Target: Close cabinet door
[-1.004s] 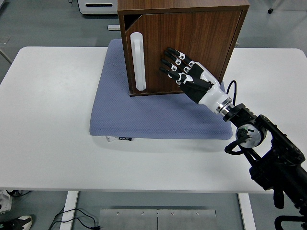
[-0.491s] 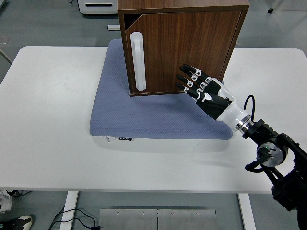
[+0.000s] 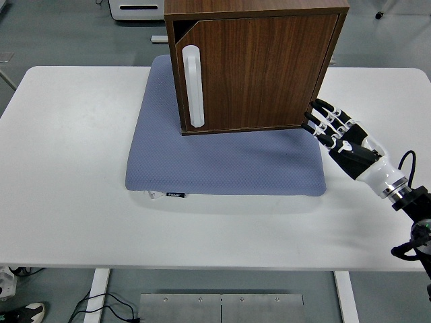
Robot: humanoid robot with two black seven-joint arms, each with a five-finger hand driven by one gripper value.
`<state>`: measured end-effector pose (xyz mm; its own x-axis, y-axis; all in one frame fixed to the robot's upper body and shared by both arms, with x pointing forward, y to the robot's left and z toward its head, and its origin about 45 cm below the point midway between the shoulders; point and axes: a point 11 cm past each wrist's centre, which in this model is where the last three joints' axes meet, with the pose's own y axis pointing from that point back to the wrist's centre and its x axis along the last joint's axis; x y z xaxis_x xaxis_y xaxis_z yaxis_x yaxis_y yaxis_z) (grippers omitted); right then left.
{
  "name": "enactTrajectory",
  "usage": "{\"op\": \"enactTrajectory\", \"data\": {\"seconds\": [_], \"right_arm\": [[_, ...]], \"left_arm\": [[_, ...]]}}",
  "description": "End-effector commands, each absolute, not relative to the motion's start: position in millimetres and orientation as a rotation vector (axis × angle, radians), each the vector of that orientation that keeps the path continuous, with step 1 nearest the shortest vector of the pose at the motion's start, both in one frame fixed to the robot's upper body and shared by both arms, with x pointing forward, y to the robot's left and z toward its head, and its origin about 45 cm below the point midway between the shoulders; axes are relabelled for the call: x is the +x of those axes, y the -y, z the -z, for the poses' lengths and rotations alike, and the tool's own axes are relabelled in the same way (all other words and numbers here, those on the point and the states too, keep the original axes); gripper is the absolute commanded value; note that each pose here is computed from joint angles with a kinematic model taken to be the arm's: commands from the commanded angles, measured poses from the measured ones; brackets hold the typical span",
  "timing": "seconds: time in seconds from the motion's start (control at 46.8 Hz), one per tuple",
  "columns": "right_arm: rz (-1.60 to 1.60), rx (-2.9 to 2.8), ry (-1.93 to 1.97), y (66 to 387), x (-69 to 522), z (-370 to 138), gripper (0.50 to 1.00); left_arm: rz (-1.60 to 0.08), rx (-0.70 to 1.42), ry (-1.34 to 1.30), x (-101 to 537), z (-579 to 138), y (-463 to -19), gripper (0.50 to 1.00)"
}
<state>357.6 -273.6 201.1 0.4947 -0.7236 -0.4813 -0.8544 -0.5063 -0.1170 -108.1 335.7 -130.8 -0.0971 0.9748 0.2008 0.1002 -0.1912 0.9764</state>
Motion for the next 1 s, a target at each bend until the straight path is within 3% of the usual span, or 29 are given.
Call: {"op": "enactTrajectory", "data": {"seconds": [0.0,0.62,0.983], "right_arm": [[-0.531,-2.382,-1.354,284.4,356.1,-200.3,1.0],[-0.507,-2.142,-1.588,356.5,363.3,-197.3,1.0],[-0.636,-1.896,-1.63,364.0,377.1,-172.6,1.0]], "left_arm": [[-1.393,1.371,-1.256,-108.0,130.8,-335.7,1.0],[-1.392,1.372,-1.257,-108.2,130.8,-335.6,1.0],[-1.393,1.371,-1.256,-108.0,130.8,-335.7,1.0]]}}
